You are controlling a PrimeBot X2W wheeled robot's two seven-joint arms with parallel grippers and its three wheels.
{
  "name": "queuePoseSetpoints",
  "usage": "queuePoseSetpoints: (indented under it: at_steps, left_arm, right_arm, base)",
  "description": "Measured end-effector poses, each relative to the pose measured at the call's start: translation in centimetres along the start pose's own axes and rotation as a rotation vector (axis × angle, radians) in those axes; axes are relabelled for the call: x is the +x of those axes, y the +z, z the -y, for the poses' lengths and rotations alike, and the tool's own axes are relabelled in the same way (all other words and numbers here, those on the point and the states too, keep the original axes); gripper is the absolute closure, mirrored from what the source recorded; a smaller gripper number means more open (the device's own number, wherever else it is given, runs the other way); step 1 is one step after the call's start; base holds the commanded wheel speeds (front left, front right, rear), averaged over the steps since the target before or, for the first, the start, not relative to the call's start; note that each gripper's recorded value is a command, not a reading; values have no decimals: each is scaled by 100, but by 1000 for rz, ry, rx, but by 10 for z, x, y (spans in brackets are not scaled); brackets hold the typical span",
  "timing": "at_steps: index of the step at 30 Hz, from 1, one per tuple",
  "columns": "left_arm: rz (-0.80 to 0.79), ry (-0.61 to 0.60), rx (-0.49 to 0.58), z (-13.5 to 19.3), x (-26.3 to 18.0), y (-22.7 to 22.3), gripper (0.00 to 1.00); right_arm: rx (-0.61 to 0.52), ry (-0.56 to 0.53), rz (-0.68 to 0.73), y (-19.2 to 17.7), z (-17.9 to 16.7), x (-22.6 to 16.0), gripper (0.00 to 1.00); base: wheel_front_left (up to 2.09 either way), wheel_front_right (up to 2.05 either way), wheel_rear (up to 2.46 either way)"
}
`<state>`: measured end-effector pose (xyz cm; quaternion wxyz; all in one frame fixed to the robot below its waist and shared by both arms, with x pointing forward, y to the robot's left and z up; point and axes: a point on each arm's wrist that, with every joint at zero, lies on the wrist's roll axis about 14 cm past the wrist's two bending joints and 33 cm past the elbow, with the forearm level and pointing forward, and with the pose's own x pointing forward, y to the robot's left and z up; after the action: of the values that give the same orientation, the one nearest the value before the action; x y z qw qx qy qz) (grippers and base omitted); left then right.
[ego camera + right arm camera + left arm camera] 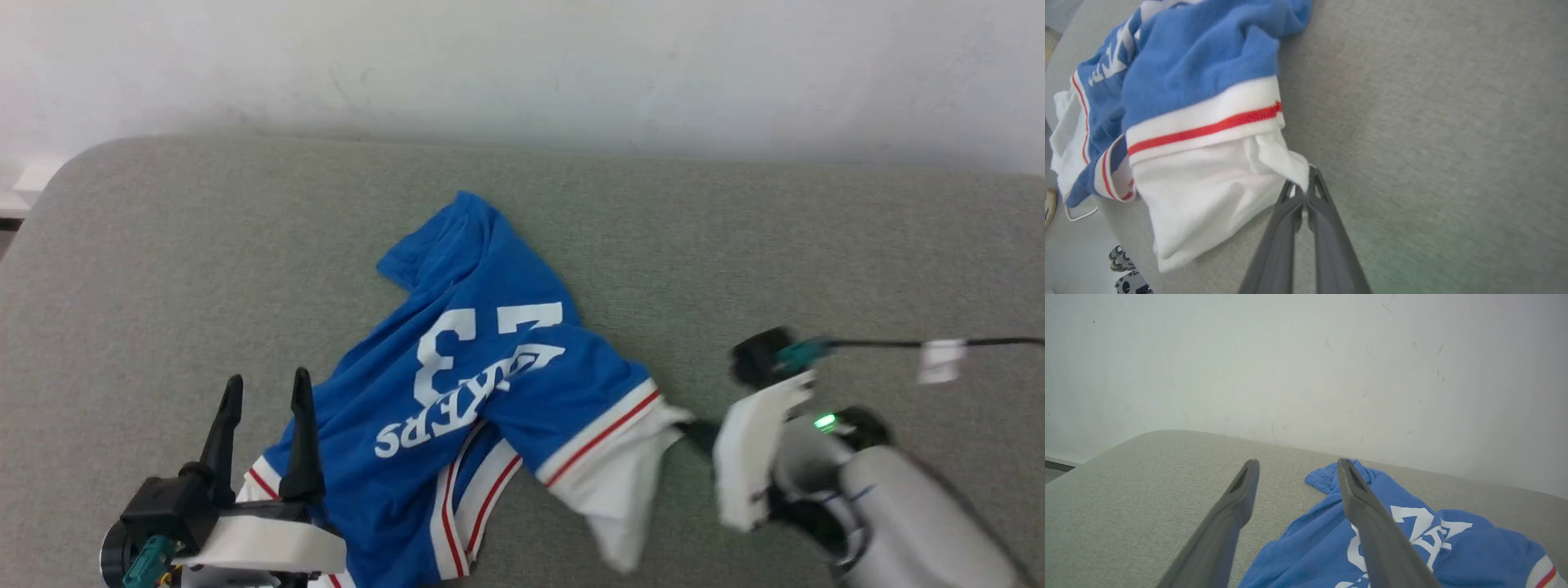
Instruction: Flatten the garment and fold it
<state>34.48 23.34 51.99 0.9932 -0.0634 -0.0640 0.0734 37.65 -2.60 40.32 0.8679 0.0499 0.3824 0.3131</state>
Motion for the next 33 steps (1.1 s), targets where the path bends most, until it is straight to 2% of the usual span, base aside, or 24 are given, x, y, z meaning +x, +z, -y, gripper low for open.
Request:
queuePoseSetpoints:
  at_steps: [3,5,11,16,19,20,22,28,33]
  left_arm:
    - [-3,-20,-4,7,3,-2,0]
    - [-9,-31,-7,11,5,-5,0]
    - [-29,-82,-10,26,13,-13,0]
    - [-61,-106,0,33,21,-26,0]
    - [-79,-115,2,36,26,-33,0]
    - [-87,-115,2,37,27,-36,0]
    - [-99,-116,3,37,28,-41,0]
    - [-122,-127,2,39,21,-46,0]
    - [-202,-156,-24,48,6,-60,0]
  right_arm:
    - [16,-114,95,26,48,-30,100]
    - [35,-203,117,31,80,-53,100]
    - [127,-456,117,16,161,-117,100]
    - [177,-580,154,9,198,-140,100]
    - [210,-598,167,0,205,-135,100]
    - [218,-596,168,-4,205,-131,75]
    - [221,-593,199,-5,203,-125,0]
    - [165,-612,429,12,191,-133,0]
    - [95,-619,611,22,165,-148,0]
  base:
    - [0,0,0]
    - [0,0,0]
    - [0,0,0]
    - [0,0,0]
    - [0,0,0]
    - [0,0,0]
    - [0,0,0]
    - [0,0,0]
    - [0,0,0]
